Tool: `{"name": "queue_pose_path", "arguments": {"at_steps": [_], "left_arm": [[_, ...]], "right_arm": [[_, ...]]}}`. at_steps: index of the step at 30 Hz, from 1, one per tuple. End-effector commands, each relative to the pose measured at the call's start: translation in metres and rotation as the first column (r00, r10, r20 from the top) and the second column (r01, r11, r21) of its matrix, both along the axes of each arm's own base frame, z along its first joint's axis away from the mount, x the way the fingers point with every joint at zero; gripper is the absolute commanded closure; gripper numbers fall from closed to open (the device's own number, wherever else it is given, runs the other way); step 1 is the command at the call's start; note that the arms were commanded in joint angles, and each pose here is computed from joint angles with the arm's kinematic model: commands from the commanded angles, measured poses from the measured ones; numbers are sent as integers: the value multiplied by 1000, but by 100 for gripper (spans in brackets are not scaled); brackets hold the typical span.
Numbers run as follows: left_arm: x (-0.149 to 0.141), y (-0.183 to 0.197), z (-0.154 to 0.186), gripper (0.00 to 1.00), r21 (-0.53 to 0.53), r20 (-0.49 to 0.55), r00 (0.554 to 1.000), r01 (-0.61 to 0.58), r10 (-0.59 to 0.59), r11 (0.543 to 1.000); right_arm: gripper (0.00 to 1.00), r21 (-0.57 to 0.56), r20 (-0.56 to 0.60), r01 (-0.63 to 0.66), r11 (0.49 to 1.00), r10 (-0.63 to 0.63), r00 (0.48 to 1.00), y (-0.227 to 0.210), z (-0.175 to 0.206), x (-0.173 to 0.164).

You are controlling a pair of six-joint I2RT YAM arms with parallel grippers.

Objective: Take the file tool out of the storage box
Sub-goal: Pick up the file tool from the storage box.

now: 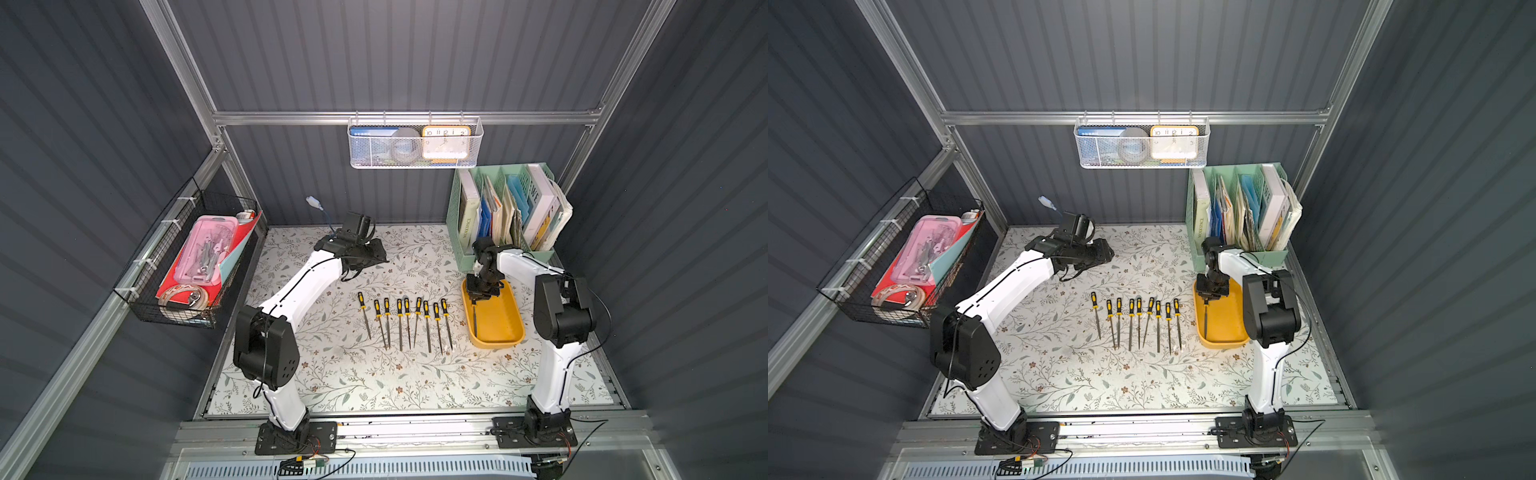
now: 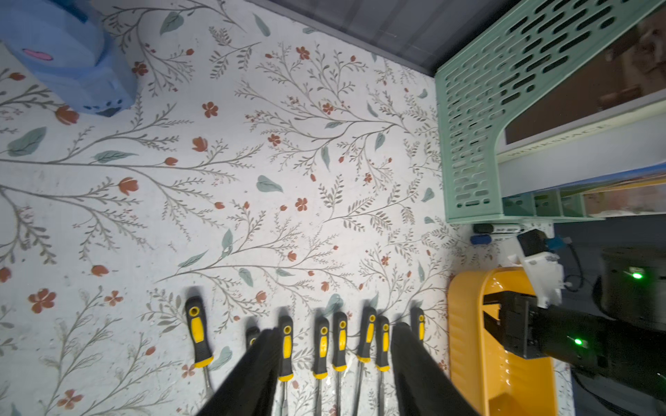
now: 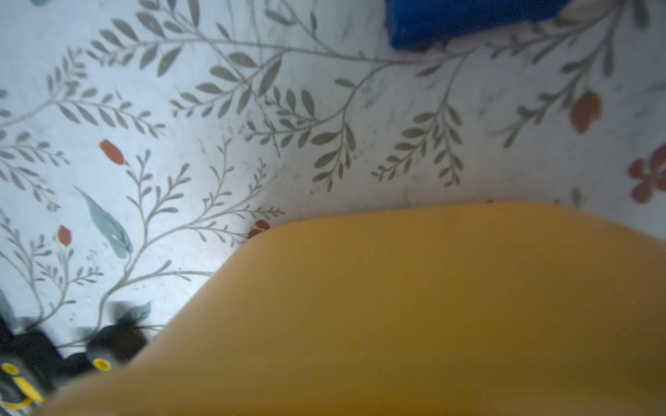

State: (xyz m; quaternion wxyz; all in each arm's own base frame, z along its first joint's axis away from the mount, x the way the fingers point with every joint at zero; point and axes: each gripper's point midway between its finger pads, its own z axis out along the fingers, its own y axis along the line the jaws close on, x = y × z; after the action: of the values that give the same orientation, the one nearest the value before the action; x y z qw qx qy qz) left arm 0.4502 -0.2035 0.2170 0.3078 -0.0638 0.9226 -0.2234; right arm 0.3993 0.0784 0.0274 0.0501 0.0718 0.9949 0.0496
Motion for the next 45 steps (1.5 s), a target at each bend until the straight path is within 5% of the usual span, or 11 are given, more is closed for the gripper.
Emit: {"name": "queue_pose_path", "arguments": {"at_steps": [1, 4, 7, 12, 17, 22, 28, 40, 45], "left_arm": [[2, -30, 36, 43, -104, 112, 981, 172, -160, 980], [-7, -58, 53, 41, -197, 180, 936, 335, -302, 921], [-17, -82, 66, 38, -286, 241, 879, 470, -412, 835], [-36, -109, 83, 27, -393, 336, 780, 625, -528, 674], [-59, -137, 84, 27, -429, 361, 683, 726, -635, 537], [-84, -149, 79, 31, -458, 367, 611, 775, -701, 436], [-95, -150, 80, 45, -472, 376, 577, 792, -725, 386], [-100, -151, 87, 55, -477, 400, 560, 803, -725, 357], [-99, -151, 87, 74, -477, 400, 566, 800, -721, 363]], "right_arm": [[100, 65, 64, 13, 998, -17, 998, 4, 38, 3], [100, 168, 162, 13, 986, -41, 986, 5, 82, 11], [100, 387, 281, -67, 920, -48, 958, 21, 136, 15], [100, 624, 452, -281, 729, -43, 891, 55, 216, 6], [100, 778, 516, -426, 462, -83, 852, 85, 273, 0], [100, 817, 526, -476, 324, -84, 846, 107, 298, -3], [100, 834, 516, -487, 262, -56, 855, 130, 303, -5], [100, 838, 507, -485, 251, -28, 861, 149, 296, -8], [100, 833, 515, -494, 249, -21, 857, 154, 297, -10]]}}
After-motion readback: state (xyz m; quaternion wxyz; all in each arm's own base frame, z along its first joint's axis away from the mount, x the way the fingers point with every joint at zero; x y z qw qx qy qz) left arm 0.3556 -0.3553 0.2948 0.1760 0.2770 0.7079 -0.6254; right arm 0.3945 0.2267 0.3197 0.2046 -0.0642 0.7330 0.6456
